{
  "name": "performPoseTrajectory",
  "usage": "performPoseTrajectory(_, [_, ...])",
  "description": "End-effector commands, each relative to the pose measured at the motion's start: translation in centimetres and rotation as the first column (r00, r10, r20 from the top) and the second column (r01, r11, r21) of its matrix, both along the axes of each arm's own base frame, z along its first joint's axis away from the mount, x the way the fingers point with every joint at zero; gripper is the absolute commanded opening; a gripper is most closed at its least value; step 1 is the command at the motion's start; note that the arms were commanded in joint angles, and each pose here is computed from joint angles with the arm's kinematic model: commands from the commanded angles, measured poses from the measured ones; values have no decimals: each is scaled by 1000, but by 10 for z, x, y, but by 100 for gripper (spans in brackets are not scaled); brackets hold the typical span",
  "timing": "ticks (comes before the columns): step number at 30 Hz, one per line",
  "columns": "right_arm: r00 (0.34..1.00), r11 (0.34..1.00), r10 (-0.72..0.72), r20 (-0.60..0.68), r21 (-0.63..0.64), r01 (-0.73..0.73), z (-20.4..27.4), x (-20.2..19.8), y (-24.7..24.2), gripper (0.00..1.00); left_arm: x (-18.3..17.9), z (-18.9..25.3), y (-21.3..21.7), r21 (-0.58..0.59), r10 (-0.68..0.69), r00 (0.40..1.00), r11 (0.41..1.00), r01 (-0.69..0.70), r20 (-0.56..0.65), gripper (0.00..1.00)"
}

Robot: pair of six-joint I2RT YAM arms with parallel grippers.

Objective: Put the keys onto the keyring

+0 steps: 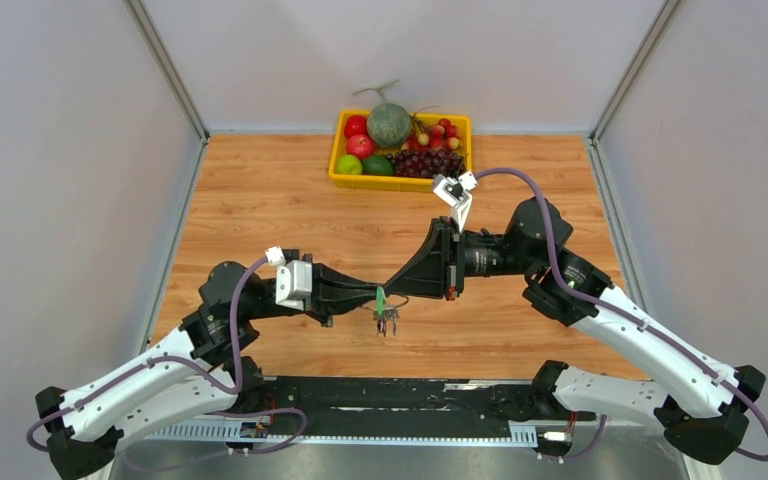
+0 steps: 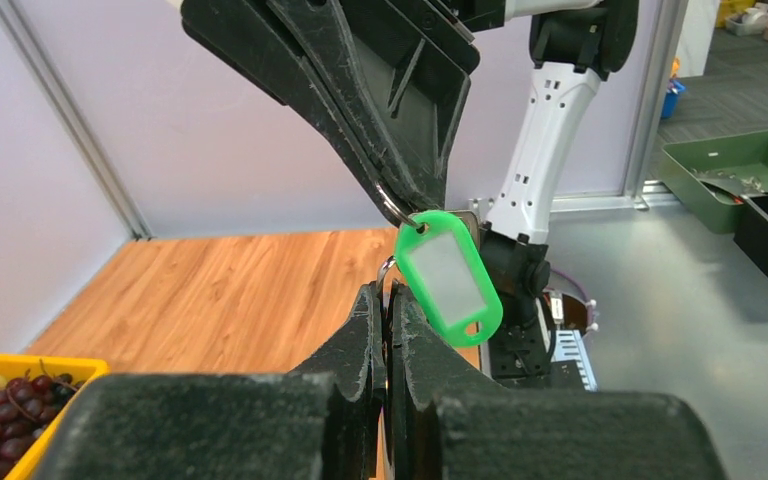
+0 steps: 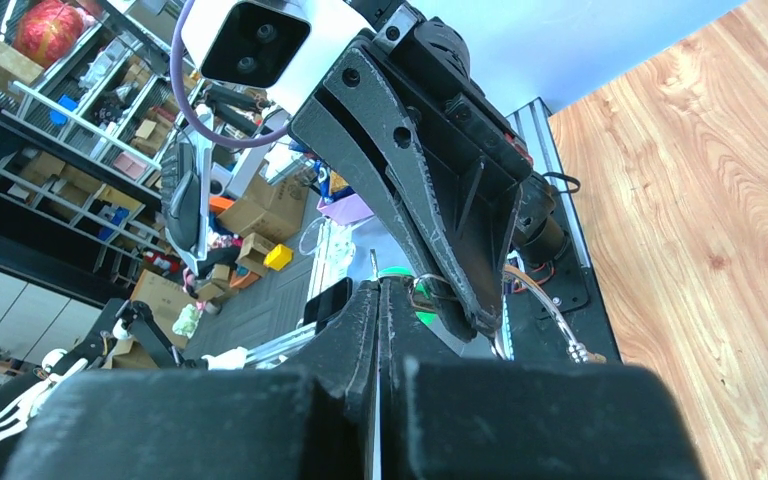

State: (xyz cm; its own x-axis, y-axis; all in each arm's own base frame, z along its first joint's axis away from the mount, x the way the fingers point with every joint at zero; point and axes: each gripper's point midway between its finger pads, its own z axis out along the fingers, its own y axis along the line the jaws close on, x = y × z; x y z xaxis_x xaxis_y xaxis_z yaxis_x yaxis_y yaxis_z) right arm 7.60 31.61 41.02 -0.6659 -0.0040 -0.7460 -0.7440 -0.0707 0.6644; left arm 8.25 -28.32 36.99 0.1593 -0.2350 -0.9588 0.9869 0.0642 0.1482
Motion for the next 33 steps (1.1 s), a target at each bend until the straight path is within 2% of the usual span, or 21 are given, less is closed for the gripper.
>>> performPoseTrajectory(1, [999,998,-32,20,46,31,14,1,-9,0,3,22,9,-82,53,997,995,-48,59,0])
performPoseTrajectory(8, [998,999,-45,-35,13,45,3,-1,-18,0,16,28,17,-109,146,987,984,-139,59,0])
performPoseTrajectory(14, [995,1000,-2,-104,-14,0,-2,-4,-12,0,28,24,18,-106,214,973,973,-204,92,0])
performPoseTrajectory(21, [986,998,41,-163,-47,-49,-11,-4,-5,0,32,21,17,-119,234,965,968,-220,120,0])
performPoseTrajectory(33, [967,996,-14,-255,-88,-8,-27,14,0,0,27,24,21,-126,227,961,970,-208,156,0])
